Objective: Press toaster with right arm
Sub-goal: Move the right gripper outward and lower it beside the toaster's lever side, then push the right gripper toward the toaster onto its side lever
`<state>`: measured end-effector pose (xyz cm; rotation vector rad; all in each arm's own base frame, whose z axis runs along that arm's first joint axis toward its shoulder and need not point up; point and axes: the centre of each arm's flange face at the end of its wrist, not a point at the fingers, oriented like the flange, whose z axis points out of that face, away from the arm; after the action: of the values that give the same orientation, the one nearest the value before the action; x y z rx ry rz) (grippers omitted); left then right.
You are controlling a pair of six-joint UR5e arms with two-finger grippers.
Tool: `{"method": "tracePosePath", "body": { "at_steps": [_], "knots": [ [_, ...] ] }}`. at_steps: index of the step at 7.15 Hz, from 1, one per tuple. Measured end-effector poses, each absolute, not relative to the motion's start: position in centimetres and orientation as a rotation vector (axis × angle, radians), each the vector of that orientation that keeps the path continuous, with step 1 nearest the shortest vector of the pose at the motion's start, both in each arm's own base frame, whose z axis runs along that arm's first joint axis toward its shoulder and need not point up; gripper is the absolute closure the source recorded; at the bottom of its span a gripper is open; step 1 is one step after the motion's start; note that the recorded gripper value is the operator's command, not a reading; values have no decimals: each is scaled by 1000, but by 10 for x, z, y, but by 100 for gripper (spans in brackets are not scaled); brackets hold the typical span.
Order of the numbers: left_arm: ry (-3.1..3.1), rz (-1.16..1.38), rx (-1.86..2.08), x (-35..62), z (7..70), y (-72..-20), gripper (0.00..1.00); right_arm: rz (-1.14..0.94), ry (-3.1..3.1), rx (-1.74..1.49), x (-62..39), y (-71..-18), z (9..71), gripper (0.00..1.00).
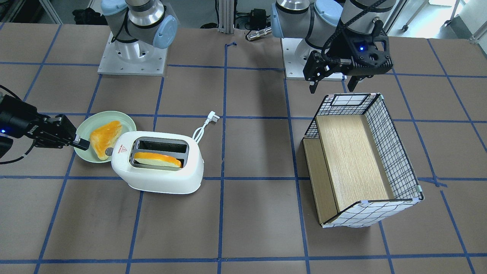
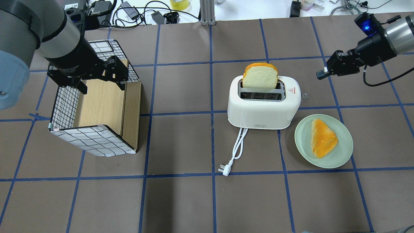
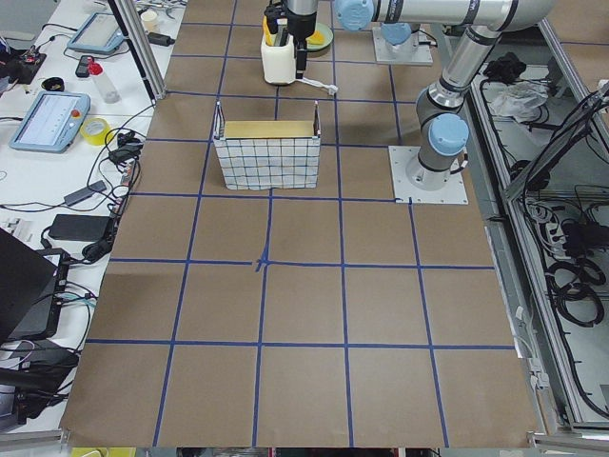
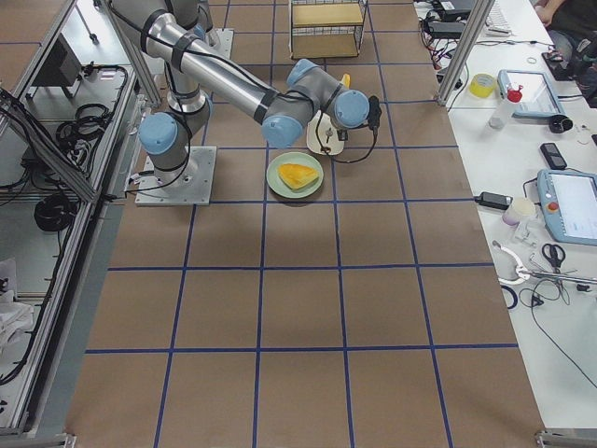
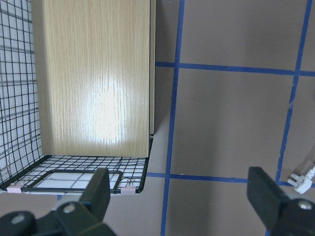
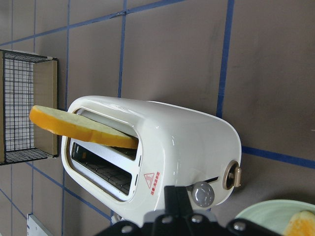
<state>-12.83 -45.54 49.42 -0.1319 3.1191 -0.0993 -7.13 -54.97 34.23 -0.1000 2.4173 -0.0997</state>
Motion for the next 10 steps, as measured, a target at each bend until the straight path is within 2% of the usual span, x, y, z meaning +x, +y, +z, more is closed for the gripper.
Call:
{"method": "tracePosePath", "body": {
  "at_steps": [5,10],
  "knots": [
    [3119,-100,-132,-128,494,-455,0,-32,2342,-60,-63,-538,285,100],
    [3119,-99,-132,-128,494,-456,0,0,2334,-45,-62,-536,263,100]
  ]
}}
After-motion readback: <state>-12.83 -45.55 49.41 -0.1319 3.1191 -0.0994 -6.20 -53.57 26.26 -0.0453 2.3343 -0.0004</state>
